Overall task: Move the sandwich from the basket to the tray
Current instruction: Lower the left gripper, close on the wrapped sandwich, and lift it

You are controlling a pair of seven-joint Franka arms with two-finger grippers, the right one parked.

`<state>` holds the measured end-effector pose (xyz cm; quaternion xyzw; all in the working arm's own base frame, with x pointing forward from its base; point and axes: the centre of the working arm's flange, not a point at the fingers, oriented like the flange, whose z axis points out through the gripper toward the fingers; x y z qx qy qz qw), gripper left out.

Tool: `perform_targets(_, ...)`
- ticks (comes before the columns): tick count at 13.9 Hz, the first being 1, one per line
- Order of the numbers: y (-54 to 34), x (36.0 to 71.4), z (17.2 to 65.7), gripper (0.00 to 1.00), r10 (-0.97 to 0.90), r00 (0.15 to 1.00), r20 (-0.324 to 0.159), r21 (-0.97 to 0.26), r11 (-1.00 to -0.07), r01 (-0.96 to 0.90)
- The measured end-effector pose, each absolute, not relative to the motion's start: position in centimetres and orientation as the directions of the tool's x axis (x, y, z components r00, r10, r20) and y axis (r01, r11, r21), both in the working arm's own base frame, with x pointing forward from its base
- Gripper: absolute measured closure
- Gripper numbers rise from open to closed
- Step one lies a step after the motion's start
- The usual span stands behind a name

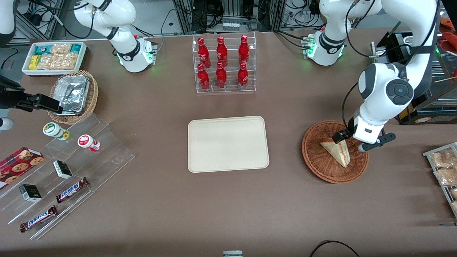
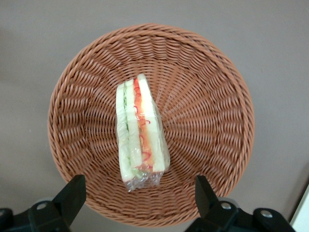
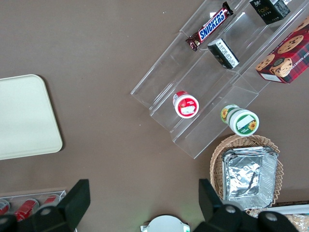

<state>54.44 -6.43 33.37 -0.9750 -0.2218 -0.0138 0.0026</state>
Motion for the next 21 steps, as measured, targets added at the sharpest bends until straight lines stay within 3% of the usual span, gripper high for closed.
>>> perform_targets(7,-6.5,54.7,30.6,0.00,0.586,0.810,0.000,0.016,-0.810,0.586)
perform_targets(17,-6.1,54.9,26.1,0.00,0.605,0.796,-0.028,-0.002,-0.796,0.605)
perform_targets(18,-5.7,55.0,25.8,0.03,0.610,0.792,-0.028,-0.003,-0.792,0.611)
perform_targets(21,-5.3,55.0,25.4,0.38,0.616,0.787,-0.029,-0.006,-0.787,0.616)
